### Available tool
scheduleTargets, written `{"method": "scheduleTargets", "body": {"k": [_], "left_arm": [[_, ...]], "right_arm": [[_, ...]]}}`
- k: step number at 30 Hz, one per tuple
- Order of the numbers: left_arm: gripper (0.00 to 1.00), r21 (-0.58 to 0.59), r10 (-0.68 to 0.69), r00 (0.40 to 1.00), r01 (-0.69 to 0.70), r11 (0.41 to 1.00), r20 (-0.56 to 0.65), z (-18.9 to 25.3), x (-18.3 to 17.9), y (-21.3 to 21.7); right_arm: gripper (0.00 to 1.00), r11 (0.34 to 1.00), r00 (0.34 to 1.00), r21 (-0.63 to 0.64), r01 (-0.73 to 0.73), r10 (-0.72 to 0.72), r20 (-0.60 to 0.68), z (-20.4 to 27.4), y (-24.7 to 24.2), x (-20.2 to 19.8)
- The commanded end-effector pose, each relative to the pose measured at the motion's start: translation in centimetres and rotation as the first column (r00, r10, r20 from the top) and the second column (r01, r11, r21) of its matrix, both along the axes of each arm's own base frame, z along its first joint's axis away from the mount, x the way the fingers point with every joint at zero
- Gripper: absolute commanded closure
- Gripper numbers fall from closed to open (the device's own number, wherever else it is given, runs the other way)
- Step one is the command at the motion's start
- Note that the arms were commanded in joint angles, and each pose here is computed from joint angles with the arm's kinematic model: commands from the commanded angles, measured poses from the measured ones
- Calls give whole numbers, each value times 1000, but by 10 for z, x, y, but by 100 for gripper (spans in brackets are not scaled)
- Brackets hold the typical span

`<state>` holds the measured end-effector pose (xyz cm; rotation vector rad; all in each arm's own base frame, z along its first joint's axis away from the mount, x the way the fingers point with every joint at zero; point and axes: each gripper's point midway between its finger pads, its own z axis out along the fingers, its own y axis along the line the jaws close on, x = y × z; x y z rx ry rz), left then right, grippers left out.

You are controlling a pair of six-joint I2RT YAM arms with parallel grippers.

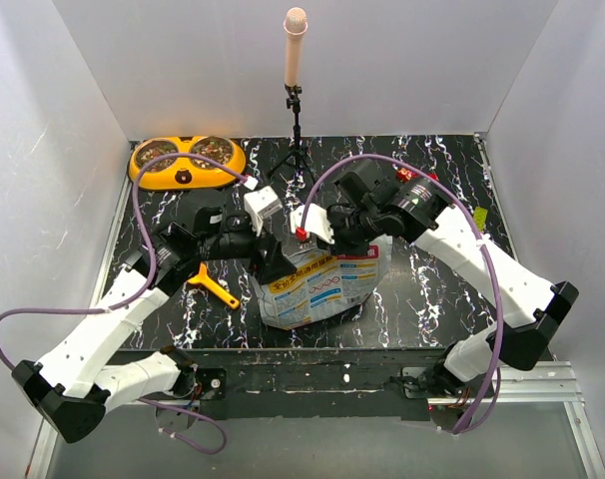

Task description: Serve the pet food

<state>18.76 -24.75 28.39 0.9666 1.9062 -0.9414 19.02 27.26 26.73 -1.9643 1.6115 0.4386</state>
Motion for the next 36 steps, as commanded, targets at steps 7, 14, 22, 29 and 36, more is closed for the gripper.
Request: {"method": "scheduleTargets", "body": {"k": [7,14,22,29,36], "left_arm": [[51,24,-68,996,67,997,66,3,-18,-35],[99,94,18,986,-33,995,163,1,-6,-20],[100,16,-7,995,5,1000,100,11,-21,-27],[100,-45,7,998,-4,999,59,16,-26,-30],[79,-20,82,995,-81,996,58,4,-19,-19]], "right_arm": [[98,992,1000,122,26,-26,-2,34,0,-8],[39,982,996,187,14,-31,86,40,15,-8],[39,983,927,177,-50,-21,376,36,47,9],[98,986,890,144,-88,13,456,37,59,16],[99,984,940,149,-94,38,338,35,33,3]]}}
